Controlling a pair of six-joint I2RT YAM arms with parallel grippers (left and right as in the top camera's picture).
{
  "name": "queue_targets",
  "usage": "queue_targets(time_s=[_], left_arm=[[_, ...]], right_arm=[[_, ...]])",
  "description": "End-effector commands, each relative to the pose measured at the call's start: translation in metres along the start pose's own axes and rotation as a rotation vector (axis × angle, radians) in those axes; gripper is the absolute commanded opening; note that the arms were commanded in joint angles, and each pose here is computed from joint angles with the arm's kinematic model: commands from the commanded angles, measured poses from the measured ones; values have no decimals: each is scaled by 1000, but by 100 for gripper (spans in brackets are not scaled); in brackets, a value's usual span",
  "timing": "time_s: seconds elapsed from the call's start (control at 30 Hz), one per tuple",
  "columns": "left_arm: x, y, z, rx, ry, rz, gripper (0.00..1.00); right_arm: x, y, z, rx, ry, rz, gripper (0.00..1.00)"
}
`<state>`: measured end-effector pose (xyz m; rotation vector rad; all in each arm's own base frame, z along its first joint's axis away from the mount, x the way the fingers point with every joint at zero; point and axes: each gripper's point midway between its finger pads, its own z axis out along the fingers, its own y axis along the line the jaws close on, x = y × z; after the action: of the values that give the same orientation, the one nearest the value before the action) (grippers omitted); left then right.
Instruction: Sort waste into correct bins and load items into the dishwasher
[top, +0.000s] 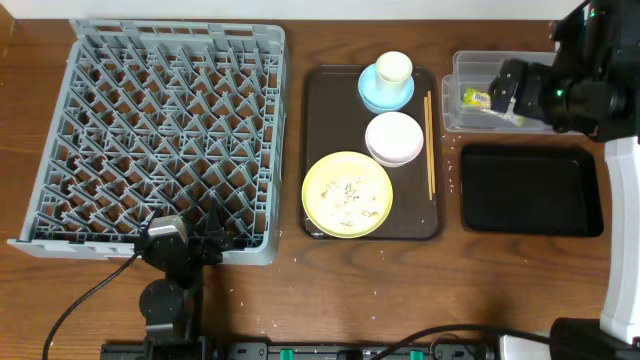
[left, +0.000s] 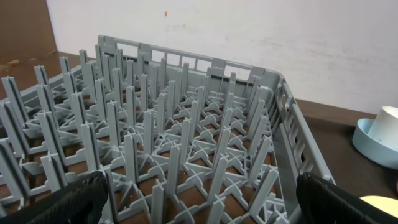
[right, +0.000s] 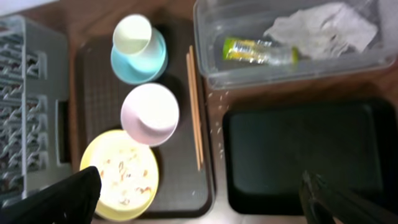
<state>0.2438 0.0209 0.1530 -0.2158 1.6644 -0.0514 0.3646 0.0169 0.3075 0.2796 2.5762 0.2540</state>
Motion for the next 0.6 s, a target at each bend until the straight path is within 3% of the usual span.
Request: queue_targets(time_s=[0.0, 0.33, 0.57], left_arm=[[16, 3, 1, -13, 47, 15, 98], [16, 1, 1, 3, 46, 12, 98], [17, -78, -18, 462, 146, -285, 98]], right_arm=[[5, 16, -1, -75, 27, 4, 99], [-10, 31, -2, -147, -29, -6, 99], [-12, 32, -2, -149, -39, -9, 99]])
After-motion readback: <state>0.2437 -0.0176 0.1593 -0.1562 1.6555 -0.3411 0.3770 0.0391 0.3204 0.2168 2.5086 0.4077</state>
